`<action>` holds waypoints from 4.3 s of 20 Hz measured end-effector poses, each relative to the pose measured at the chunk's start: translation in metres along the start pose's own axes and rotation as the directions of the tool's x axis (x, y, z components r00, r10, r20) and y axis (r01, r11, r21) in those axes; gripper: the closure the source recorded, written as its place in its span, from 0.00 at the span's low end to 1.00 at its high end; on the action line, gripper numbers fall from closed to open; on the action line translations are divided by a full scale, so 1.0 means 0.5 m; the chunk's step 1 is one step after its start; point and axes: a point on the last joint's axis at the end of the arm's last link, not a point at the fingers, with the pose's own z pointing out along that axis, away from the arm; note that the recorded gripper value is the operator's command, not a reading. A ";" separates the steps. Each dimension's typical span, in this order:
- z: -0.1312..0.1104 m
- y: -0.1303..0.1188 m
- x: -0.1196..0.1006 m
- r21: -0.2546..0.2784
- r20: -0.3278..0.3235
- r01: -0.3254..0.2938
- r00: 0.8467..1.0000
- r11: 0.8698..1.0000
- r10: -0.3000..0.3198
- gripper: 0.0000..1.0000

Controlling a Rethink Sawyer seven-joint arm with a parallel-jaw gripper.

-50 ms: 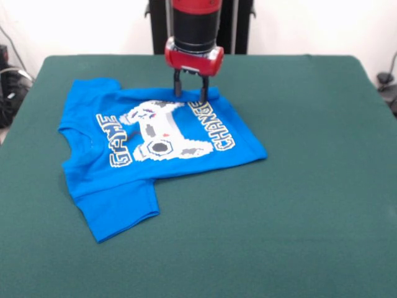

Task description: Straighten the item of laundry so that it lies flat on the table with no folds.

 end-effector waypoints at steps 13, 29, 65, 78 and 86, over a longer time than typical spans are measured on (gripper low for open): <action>0.021 0.013 0.021 0.001 -0.007 0.018 1.000 1.000 -0.018 0.00; 0.016 0.008 0.028 0.008 -0.004 0.022 1.000 1.000 -0.022 0.00; -0.051 -0.058 0.015 0.030 0.029 0.011 1.000 1.000 -0.012 0.00; -0.082 -0.063 -0.014 0.050 0.020 0.001 1.000 0.999 -0.002 0.00; -0.082 -0.050 -0.035 0.048 0.039 0.005 0.999 0.999 -0.006 0.00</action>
